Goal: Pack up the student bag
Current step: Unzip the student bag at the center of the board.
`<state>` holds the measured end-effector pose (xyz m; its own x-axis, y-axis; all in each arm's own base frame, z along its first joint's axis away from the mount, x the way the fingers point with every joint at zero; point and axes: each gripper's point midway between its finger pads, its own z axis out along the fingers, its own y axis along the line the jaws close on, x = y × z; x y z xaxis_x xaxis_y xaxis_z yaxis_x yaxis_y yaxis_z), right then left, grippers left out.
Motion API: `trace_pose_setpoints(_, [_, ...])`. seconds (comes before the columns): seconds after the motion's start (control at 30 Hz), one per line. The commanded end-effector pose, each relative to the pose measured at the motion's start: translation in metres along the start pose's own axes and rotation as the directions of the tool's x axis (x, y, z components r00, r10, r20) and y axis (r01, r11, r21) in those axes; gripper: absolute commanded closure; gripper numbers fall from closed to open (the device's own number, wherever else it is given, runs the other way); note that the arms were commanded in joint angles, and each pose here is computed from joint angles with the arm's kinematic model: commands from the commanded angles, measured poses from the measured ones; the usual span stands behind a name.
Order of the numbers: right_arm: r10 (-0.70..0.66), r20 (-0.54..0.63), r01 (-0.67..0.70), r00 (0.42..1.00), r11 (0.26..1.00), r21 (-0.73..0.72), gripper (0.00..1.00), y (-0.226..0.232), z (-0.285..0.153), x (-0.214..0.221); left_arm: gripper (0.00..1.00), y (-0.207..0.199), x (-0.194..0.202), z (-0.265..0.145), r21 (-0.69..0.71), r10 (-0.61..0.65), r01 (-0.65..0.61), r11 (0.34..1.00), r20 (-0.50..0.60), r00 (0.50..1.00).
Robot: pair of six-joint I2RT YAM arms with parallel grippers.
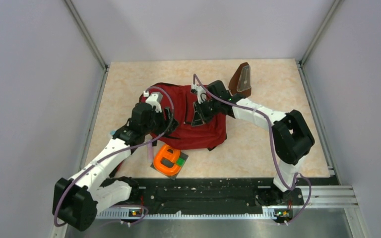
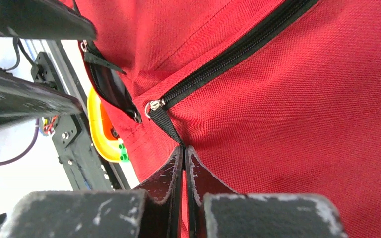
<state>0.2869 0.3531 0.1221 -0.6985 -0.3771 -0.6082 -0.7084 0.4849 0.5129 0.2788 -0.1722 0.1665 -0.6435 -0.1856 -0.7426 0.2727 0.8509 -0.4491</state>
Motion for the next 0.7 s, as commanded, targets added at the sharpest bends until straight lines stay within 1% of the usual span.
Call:
trace_pose_setpoints(0.0, [-0.101, 0.192, 0.095, 0.976, 0.995, 0.037, 1.00, 0.020, -0.032, -0.059, 0.35, -0.015, -0.017, 0.010, 0.035, 0.057, -0.058, 0.998, 0.030, 0.998])
trace_pose_setpoints(0.2, [-0.126, 0.275, 0.105, 0.953, 0.990, 0.089, 1.00, 0.019, -0.040, -0.083, 0.34, -0.032, -0.019, 0.028, 0.099, 0.085, -0.087, 0.991, 0.026, 0.996])
trace_pose_setpoints(0.33, [-0.127, 0.306, 0.102, 0.943, 0.990, 0.097, 1.00, 0.017, -0.038, -0.093, 0.34, -0.032, -0.010, 0.045, 0.086, 0.108, -0.107, 0.991, -0.013, 0.994])
trace_pose_setpoints(0.4, [-0.124, 0.304, 0.098, 0.945, 0.990, 0.099, 1.00, 0.015, -0.035, -0.094, 0.37, -0.032, -0.006, 0.053, 0.071, 0.111, -0.109, 0.992, -0.026, 0.994])
trace_pose_setpoints(0.47, [-0.126, 0.308, 0.097, 0.943, 0.990, 0.106, 1.00, 0.013, -0.034, -0.096, 0.46, -0.034, -0.004, 0.058, 0.072, 0.120, -0.118, 0.990, -0.029, 0.992])
trace_pose_setpoints(0.5, [-0.125, 0.314, 0.092, 0.941, 0.989, 0.115, 1.00, 0.012, -0.035, -0.097, 0.54, -0.036, -0.002, 0.060, 0.075, 0.126, -0.123, 0.990, -0.038, 0.991])
trace_pose_setpoints(0.53, [-0.125, 0.324, 0.086, 0.938, 0.987, 0.133, 1.00, 0.009, -0.036, -0.099, 0.57, -0.036, 0.001, 0.062, 0.073, 0.130, -0.126, 0.989, -0.047, 0.990])
trace_pose_setpoints(0.63, [-0.126, 0.355, 0.048, 0.926, 0.974, 0.220, 1.00, -0.005, -0.042, -0.107, 0.77, -0.036, 0.011, 0.064, 0.061, 0.146, -0.142, 0.988, -0.078, 0.986])
trace_pose_setpoints(0.67, [-0.127, 0.365, 0.033, 0.923, 0.967, 0.251, 1.00, -0.011, -0.044, -0.110, 0.81, -0.037, 0.015, 0.064, 0.058, 0.150, -0.145, 0.988, -0.088, 0.985])
